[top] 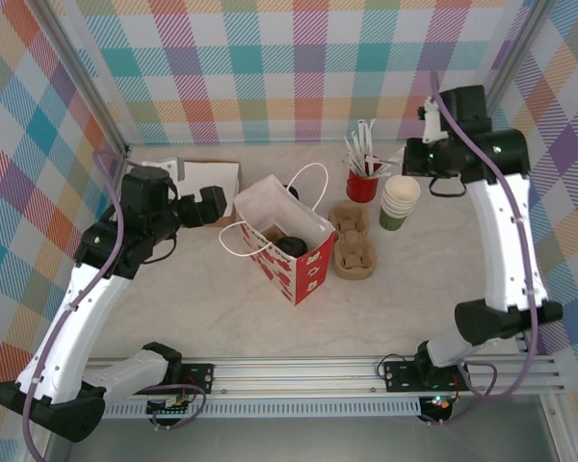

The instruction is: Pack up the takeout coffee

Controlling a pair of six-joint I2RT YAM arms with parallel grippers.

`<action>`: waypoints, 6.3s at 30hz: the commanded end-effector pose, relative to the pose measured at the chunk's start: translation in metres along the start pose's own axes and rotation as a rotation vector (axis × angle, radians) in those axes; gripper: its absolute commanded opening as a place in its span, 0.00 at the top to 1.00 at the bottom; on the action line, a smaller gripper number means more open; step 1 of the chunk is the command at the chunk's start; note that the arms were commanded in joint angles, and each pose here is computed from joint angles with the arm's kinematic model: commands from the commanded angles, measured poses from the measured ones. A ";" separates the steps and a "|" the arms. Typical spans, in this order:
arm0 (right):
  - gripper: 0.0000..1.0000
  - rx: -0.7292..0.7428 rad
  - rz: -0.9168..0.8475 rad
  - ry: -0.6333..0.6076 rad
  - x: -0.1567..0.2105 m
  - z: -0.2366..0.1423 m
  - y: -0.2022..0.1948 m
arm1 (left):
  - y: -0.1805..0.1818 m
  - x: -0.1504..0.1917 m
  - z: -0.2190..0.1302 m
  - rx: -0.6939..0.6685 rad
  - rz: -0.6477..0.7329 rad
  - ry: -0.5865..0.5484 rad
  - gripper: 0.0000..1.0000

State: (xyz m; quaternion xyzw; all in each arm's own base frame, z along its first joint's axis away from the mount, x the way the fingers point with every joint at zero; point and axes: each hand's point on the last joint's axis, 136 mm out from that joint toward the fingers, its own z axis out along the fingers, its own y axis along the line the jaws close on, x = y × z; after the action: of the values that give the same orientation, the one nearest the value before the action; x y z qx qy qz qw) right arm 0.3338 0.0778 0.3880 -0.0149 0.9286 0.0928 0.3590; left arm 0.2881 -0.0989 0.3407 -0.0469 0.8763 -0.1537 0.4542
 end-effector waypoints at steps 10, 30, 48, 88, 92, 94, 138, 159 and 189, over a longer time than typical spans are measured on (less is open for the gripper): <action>1.00 -0.527 0.034 -0.040 0.033 -0.110 0.088 | 0.035 -0.001 -0.023 -0.126 -0.094 -0.127 0.02; 1.00 -0.441 -0.295 0.233 0.065 0.013 0.198 | 0.041 -0.001 -0.036 -0.143 -0.103 -0.149 0.01; 0.44 -0.391 -0.307 -0.006 0.027 -0.031 0.184 | 0.049 0.009 -0.003 -0.147 -0.200 -0.045 0.00; 0.00 -0.213 -0.262 -0.124 0.122 -0.011 0.079 | 0.257 0.038 0.223 -0.262 -0.365 0.446 0.33; 0.00 -0.205 -0.263 -0.114 0.122 -0.007 0.079 | 0.265 0.042 0.230 -0.280 -0.346 0.476 0.34; 0.00 -0.202 -0.264 -0.109 0.123 -0.005 0.079 | 0.267 0.043 0.232 -0.287 -0.340 0.485 0.35; 0.00 -0.179 -0.259 -0.055 0.130 0.009 0.078 | 0.240 0.037 0.259 -0.338 -0.115 0.573 0.50; 0.00 -0.178 -0.251 -0.046 0.131 0.012 0.079 | 0.246 0.031 0.286 -0.340 -0.115 0.587 0.52; 0.00 -0.175 -0.252 -0.055 0.131 0.009 0.076 | 0.235 0.016 0.278 -0.334 -0.094 0.560 0.99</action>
State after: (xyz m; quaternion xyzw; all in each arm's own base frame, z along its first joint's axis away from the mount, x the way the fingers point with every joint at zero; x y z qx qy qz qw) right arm 0.2336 0.1626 0.3022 -0.1687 0.9005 0.1282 0.3798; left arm 0.5171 0.0637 0.0802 -0.1289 0.9781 -0.0360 0.1593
